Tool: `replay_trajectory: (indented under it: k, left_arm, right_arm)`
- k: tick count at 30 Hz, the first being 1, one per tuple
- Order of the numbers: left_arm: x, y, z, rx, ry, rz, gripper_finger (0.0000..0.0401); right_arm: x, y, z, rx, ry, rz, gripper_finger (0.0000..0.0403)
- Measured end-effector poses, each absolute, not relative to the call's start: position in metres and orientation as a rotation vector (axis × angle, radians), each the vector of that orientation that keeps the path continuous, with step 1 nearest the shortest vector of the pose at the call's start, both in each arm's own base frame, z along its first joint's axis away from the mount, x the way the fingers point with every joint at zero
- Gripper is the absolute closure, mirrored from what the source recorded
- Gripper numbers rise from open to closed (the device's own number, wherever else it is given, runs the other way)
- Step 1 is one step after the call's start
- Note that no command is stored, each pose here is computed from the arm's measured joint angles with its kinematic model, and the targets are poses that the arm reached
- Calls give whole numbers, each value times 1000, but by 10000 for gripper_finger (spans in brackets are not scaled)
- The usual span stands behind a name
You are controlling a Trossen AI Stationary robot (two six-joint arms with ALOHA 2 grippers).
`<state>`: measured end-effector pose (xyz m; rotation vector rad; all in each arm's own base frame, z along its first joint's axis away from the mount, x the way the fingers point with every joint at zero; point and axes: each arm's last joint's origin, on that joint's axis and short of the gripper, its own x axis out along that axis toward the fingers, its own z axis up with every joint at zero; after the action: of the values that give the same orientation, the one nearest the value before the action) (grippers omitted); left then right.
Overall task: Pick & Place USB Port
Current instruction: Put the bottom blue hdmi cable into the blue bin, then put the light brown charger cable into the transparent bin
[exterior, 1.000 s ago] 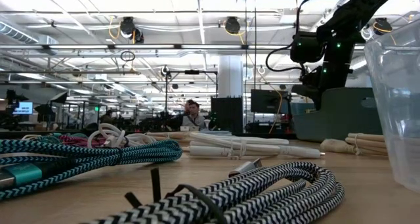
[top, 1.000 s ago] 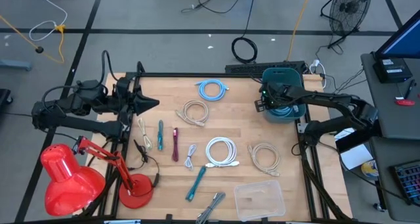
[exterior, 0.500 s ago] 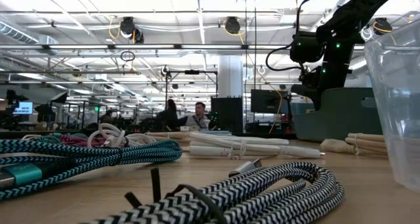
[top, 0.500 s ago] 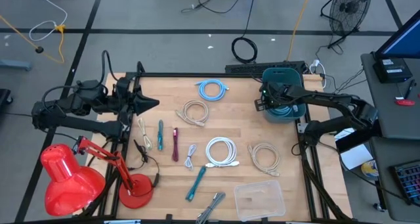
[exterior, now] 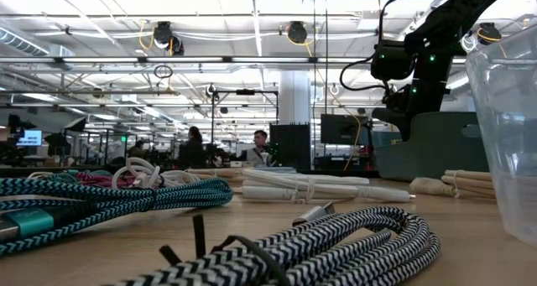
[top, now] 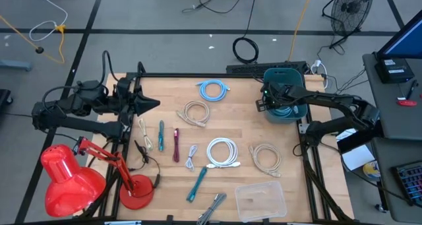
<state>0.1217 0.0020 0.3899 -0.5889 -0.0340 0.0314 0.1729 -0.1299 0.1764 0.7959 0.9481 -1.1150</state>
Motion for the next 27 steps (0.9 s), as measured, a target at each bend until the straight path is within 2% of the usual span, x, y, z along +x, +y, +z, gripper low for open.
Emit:
replay_trajectory:
  k: [11, 17, 22, 27]
  left_arm:
    - [122, 2, 390, -592, -34, 31, 380]
    - [122, 2, 390, -592, -34, 31, 380]
    - [122, 2, 390, -592, -34, 31, 380]
    - [122, 2, 390, -589, -34, 31, 380]
  right_arm:
    - [172, -130, 177, 757, 968, -1087, 283]
    - [169, -128, 190, 731, 899, -1067, 265]
    - [159, -132, 211, 723, 740, -1076, 269]
    - [153, -137, 243, 694, 427, -1061, 272]
